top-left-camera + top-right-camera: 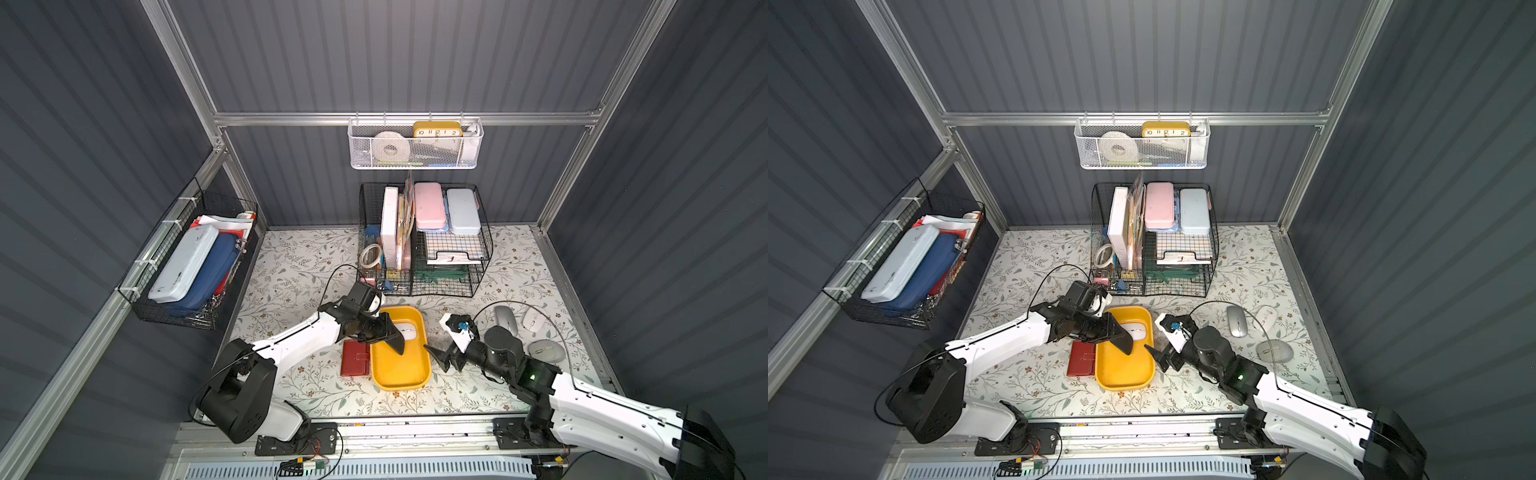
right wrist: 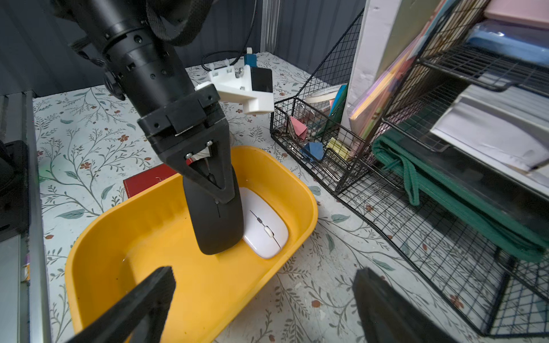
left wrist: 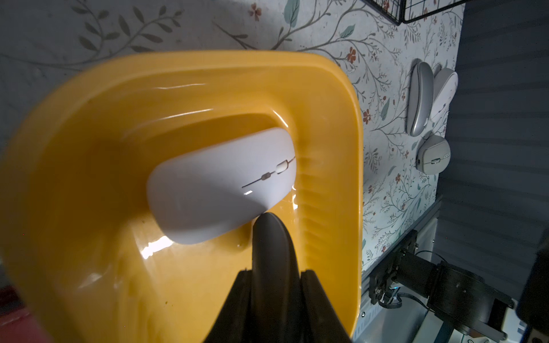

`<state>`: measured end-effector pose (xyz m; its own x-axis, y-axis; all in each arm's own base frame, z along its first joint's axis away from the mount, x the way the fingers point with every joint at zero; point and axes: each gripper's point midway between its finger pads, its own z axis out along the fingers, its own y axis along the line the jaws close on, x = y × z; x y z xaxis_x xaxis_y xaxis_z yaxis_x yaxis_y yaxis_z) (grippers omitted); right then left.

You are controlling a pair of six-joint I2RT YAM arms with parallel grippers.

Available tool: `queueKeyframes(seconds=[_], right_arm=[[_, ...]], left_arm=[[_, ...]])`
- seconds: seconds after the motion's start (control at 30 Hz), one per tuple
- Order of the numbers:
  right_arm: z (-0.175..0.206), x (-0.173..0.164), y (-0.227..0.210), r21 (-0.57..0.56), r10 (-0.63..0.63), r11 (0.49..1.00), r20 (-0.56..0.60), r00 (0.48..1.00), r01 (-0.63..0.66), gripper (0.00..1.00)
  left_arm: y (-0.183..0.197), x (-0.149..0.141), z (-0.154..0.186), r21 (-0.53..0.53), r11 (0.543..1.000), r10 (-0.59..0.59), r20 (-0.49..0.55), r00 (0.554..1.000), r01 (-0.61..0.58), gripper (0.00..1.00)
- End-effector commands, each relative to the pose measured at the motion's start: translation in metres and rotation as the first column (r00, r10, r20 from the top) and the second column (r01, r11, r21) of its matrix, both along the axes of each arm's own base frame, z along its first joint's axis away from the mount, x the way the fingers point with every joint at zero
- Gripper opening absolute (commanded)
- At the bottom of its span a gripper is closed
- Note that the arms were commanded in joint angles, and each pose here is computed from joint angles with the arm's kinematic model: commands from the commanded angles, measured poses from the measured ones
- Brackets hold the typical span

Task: Put the mouse in the storage box
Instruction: Place the mouse in the storage box.

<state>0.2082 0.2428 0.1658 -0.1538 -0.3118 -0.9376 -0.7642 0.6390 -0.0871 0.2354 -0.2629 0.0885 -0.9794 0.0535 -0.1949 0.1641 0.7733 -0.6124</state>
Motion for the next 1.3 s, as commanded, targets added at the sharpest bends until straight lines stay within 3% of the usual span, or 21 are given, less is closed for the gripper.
queueKeyframes(seconds=[0.0,0.37,0.67,0.9,1.13,1.27], right_arm=[[0.005,0.006,-0.003,0.018,-0.041,0.999,0.007,0.999,0.041,0.99],[0.003,0.006,0.001,0.008,-0.026,1.000,-0.004,1.000,0.026,0.99],[0.002,0.007,0.001,0.005,-0.030,1.000,-0.005,1.000,0.030,0.99],[0.002,0.007,0.001,0.005,-0.032,0.999,-0.005,0.999,0.032,0.99],[0.002,0.007,0.001,0.006,-0.030,1.000,-0.004,1.000,0.030,0.99],[0.003,0.007,0.000,0.006,-0.037,0.999,-0.002,0.999,0.037,0.99]], left_arm=[[-0.002,0.004,0.001,0.000,1.000,0.004,0.006,1.000,-0.004,0.07],[0.009,0.009,-0.016,0.082,0.996,0.034,0.009,0.999,-0.034,0.09],[0.004,0.010,-0.015,0.060,0.998,0.027,0.005,1.000,-0.027,0.13],[-0.006,0.008,-0.013,-0.015,0.999,0.036,-0.013,0.999,-0.036,0.31],[-0.004,0.005,-0.017,0.001,0.999,0.036,-0.032,0.999,-0.036,0.49],[-0.002,0.000,-0.019,0.021,1.000,0.013,-0.052,0.999,-0.012,0.53]])
